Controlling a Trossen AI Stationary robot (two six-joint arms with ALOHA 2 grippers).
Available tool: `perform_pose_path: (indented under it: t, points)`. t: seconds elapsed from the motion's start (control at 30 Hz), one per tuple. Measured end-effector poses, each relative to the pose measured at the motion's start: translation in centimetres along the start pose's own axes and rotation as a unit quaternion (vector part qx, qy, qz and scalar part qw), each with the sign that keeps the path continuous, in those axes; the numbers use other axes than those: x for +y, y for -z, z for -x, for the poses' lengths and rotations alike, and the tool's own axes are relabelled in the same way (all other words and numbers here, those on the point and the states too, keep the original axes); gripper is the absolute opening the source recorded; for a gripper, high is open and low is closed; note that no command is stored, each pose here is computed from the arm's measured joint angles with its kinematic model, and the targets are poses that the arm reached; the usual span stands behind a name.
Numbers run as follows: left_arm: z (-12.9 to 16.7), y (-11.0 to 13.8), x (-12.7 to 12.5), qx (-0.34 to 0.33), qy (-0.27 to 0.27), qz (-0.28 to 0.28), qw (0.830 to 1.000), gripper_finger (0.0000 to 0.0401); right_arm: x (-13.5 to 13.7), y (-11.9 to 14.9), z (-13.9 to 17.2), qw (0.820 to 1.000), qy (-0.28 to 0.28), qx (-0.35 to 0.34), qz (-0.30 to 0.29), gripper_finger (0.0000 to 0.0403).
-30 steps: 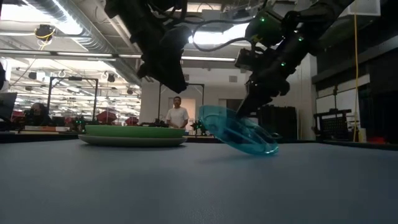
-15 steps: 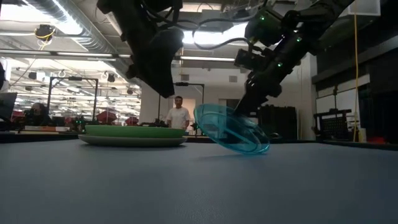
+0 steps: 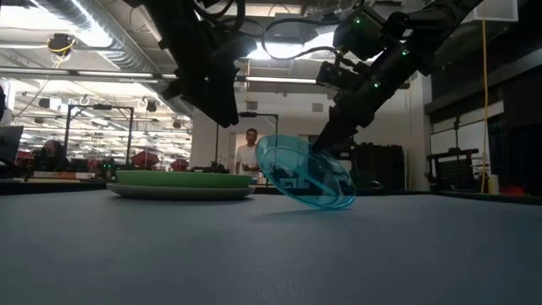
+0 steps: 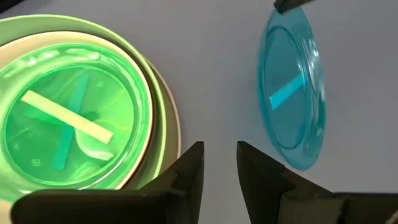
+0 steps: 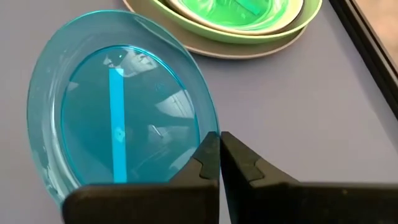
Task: Stack plastic plates
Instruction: Stack the blue plate on top of the light green plate
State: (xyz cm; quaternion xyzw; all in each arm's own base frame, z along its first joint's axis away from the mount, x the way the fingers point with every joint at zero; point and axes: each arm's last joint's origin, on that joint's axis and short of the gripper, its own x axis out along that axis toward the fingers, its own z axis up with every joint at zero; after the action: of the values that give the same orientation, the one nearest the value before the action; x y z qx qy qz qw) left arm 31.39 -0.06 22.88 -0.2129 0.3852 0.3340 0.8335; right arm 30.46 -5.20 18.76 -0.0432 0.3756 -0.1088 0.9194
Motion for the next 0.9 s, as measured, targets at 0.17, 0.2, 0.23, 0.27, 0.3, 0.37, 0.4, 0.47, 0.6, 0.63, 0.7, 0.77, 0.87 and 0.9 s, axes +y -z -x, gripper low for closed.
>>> perform_pose_path:
  t: [0.17, 0.2, 0.23, 0.27, 0.3, 0.37, 0.4, 0.47, 0.6, 0.63, 0.7, 0.77, 0.87, 0.9]
  points:
    - [0.0, -0.2, -0.1, -0.013, -0.001, 0.015, 1.000, 0.0089, 0.0, 0.0, 0.0, 1.000, 0.000, 0.000, -0.014, 0.0000]
    - [0.0, -0.2, -0.2, -0.017, 0.002, 0.017, 1.000, 0.0089, 0.0, 0.0, 0.0, 1.000, 0.000, 0.000, -0.014, 0.0000]
    - [0.0, -0.3, -0.2, -0.021, 0.006, 0.020, 1.000, 0.0089, 0.0, 0.0, 0.0, 1.000, 0.000, 0.000, -0.015, 0.0000]
    - [0.0, -0.4, -0.3, -0.025, 0.011, 0.022, 0.999, 0.0089, 0.0, 0.0, 0.0, 1.000, 0.000, 0.000, -0.015, 0.0000]
    - [0.0, -0.5, -0.4, -0.029, 0.014, 0.025, 0.999, 0.0089, 0.0, 0.0, 0.0, 1.000, 0.000, 0.000, -0.015, 0.0000]
    - [0.0, -0.6, -0.5, -0.034, 0.020, 0.029, 0.999, 0.0089, 0.0, 0.0, 0.0, 1.000, 0.000, 0.000, -0.015, 0.0000]
    - [0.0, -0.7, -0.5, -0.037, 0.022, 0.030, 0.999, 0.0089, 0.0, 0.0, 0.0, 1.000, 0.000, 0.000, -0.015, 0.0000]
    - [0.0, -0.7, -0.6, -0.039, 0.024, 0.032, 0.998, 0.0089, 0.0, 0.0, 0.0, 1.000, 0.000, 0.000, -0.015, 0.0000]
    - [-0.8, -0.3, -1.1, -0.034, 0.022, 0.046, 0.998, 0.0089, 0.0, 0.0, 0.0, 1.000, 0.000, 0.000, -0.015, 0.0000]
    - [-1.2, -0.1, -1.3, -0.031, 0.020, 0.044, 0.998, 0.0089, 0.0, 0.0, 0.0, 1.000, 0.000, 0.000, -0.015, 0.0000]
    - [-2.0, 0.4, -1.7, -0.024, 0.015, 0.038, 0.999, 0.0089, 0.0, 0.0, 0.0, 1.000, 0.000, 0.000, -0.015, 0.0000]
    - [-2.8, 0.8, -2.1, -0.021, 0.015, 0.034, 0.999, 0.0089, 0.0, 0.0, 0.0, 1.000, 0.000, 0.001, -0.015, 0.0000]
    - [-3.7, 1.2, -2.6, -0.021, 0.017, 0.032, 0.999, 0.0089, 0.0, 0.0, 0.0, 1.000, -0.001, 0.001, -0.015, 0.0000]
    - [-3.8, 1.2, -2.7, -0.024, 0.019, 0.034, 0.999, 0.0089, 0.0, 0.0, 0.0, 1.000, 0.000, 0.001, -0.015, 0.0000]
